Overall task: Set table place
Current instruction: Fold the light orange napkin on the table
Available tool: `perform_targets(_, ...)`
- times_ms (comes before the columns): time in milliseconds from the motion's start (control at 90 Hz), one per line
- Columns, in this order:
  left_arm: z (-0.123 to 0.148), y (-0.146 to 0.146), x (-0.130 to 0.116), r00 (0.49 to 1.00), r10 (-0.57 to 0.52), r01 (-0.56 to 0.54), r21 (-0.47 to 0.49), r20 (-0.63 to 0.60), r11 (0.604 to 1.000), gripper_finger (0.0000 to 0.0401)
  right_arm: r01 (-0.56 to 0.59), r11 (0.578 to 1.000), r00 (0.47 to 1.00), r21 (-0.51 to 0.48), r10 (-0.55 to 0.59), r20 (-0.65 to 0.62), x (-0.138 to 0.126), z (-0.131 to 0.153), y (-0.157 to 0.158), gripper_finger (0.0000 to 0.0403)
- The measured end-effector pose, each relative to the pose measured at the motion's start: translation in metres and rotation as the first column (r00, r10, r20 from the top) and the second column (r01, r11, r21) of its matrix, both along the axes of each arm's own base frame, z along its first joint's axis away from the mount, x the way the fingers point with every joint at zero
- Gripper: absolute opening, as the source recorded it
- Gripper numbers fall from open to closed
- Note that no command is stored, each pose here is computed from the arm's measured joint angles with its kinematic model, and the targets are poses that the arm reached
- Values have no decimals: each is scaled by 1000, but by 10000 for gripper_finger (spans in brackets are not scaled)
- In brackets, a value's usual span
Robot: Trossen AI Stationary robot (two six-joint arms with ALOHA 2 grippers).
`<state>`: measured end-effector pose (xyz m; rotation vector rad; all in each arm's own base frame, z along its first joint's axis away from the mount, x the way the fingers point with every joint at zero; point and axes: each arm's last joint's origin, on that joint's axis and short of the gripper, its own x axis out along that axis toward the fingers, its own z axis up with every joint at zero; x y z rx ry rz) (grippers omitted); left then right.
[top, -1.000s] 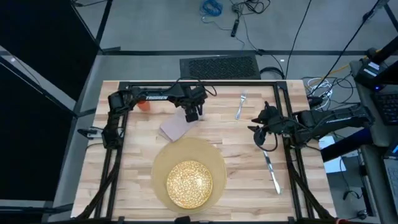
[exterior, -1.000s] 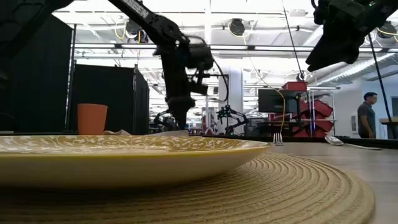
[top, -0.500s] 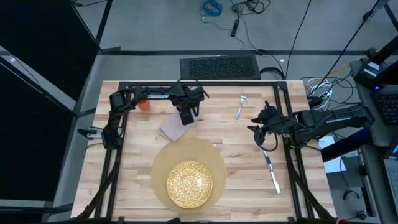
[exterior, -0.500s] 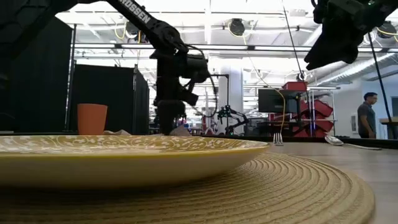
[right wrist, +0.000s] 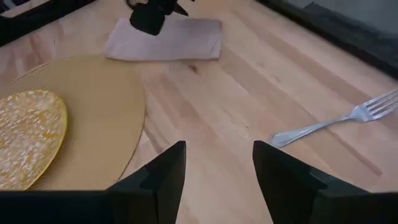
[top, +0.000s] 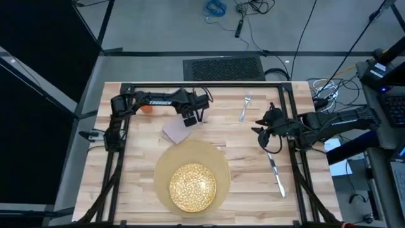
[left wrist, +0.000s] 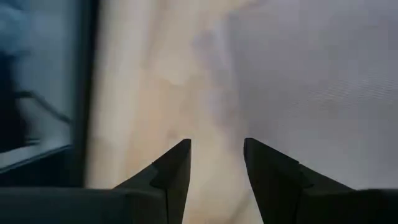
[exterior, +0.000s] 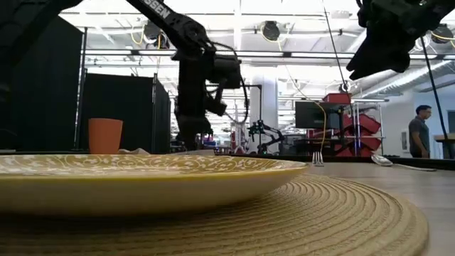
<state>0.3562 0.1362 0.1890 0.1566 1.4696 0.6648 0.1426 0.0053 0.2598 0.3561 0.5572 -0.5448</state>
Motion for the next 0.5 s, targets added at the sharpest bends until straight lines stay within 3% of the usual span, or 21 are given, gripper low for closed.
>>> perform_targets(156,45,-12,-13,989,-4,5,0,145,1000,136,17,997,999,-79,-13,52,5,6,-4,173)
perform_targets(278,74,-18,-40,971,-2,8,-28,239,1000,136,-79,989,995,-122,85,45,14,7,-2,173)
perform_targets(367,78,-22,-66,959,36,-24,-45,280,999,136,-125,982,992,-144,129,14,23,4,-1,173)
perform_targets(500,61,-36,-108,939,80,-47,-106,336,993,136,-168,974,985,-150,162,-50,41,-6,-8,173)
